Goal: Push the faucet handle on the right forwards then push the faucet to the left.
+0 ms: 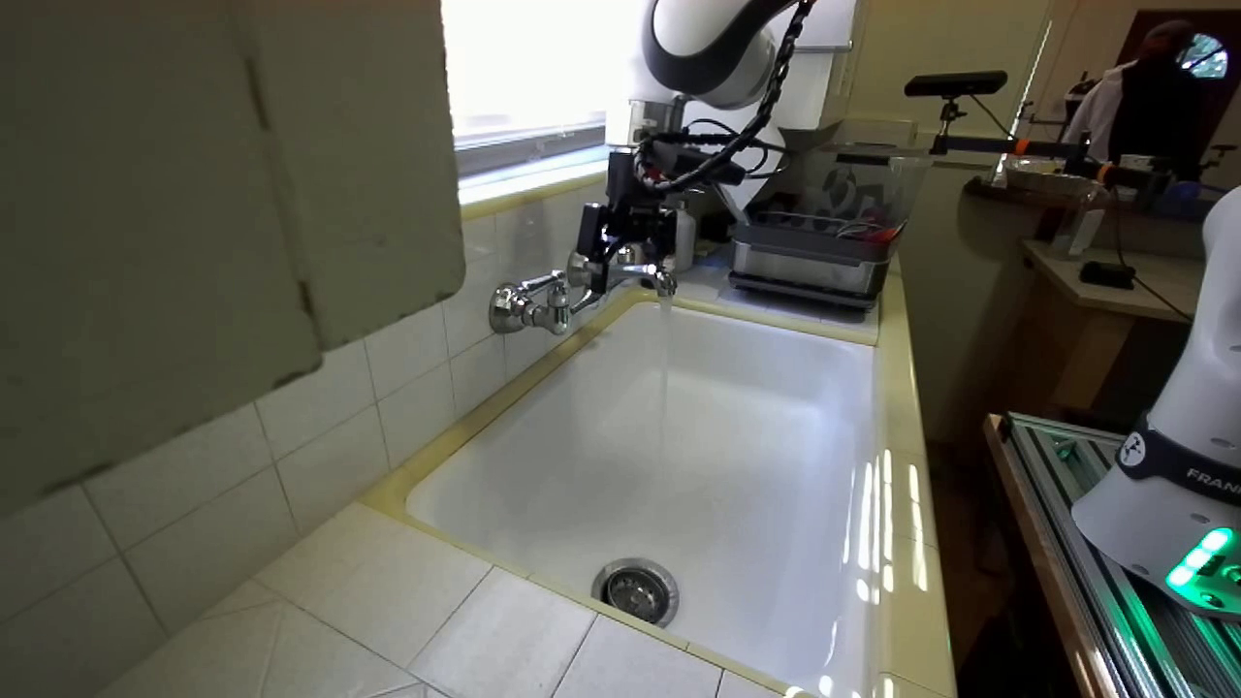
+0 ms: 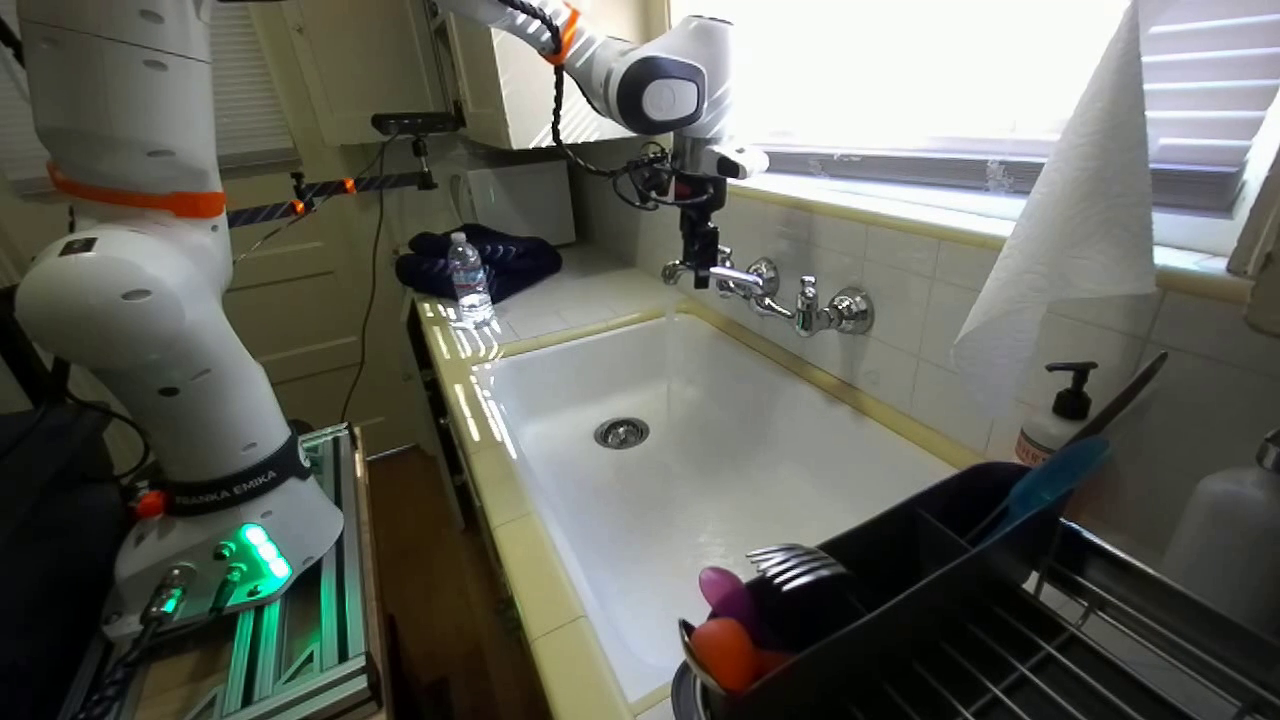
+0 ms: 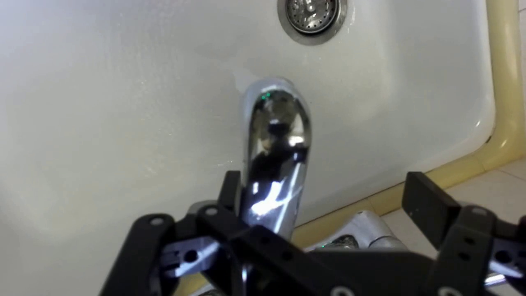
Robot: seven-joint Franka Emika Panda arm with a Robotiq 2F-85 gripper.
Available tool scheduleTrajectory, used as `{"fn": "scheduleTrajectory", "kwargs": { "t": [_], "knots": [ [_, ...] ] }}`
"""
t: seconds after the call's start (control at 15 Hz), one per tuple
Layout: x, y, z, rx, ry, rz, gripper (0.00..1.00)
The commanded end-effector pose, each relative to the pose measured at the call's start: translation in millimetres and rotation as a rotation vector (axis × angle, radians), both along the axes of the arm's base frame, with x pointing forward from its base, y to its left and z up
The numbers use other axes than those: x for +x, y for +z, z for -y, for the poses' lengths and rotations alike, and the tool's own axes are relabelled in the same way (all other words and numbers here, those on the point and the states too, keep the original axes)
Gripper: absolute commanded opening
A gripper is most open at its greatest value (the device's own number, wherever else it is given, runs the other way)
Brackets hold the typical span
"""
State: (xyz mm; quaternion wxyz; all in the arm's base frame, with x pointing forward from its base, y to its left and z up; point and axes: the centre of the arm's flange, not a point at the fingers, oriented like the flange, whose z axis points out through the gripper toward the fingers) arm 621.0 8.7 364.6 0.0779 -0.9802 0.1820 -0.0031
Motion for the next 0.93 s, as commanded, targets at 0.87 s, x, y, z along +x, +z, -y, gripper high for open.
{"fn": "scheduleTrajectory", "kwargs": {
  "t": [0.87],
  "knots": [
    [8.3,6.9,-35.0,0.051,-0.165,0.044,1.00]
  ]
}}
